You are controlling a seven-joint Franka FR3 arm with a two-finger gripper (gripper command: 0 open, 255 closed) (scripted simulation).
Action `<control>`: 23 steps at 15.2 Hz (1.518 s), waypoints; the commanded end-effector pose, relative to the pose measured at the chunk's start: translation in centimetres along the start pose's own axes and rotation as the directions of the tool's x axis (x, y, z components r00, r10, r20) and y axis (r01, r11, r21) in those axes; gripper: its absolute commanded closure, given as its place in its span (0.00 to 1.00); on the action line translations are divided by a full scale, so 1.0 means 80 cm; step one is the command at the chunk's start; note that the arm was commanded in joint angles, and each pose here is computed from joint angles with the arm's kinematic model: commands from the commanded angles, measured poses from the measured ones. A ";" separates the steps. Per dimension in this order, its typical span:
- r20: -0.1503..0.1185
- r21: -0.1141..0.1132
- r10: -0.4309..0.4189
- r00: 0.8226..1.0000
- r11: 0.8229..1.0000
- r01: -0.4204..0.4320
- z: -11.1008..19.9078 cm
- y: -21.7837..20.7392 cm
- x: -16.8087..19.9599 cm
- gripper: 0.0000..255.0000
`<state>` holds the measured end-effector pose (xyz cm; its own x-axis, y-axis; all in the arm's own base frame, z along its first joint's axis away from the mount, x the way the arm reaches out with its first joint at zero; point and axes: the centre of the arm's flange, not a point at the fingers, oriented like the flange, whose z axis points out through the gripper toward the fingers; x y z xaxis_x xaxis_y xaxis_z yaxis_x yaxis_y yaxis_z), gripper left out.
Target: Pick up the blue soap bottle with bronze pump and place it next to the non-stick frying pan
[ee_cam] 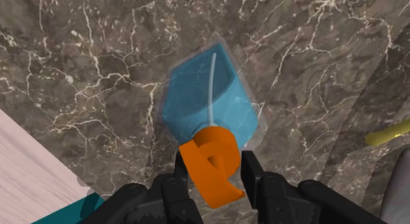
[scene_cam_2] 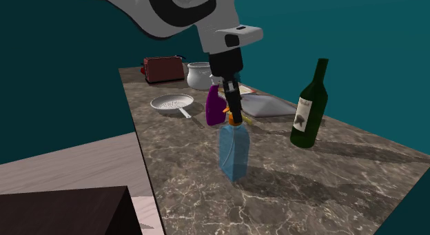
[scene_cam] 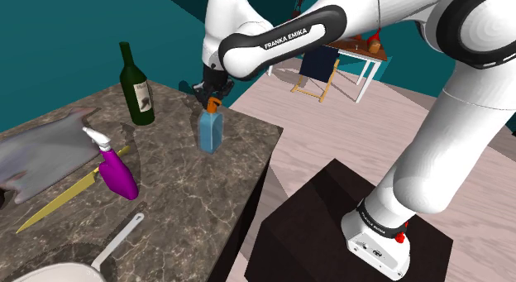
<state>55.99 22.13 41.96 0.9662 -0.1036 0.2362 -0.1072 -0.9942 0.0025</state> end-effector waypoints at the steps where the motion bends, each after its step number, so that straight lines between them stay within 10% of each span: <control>1: 0.000 0.000 0.000 1.000 1.000 0.000 -0.010 0.000 0.002 1.00; 23: 0.000 0.000 0.000 1.000 1.000 0.000 -0.151 0.000 0.037 1.00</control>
<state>56.00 22.18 53.71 0.9661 -0.1039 0.2361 -0.1076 -0.9942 0.0027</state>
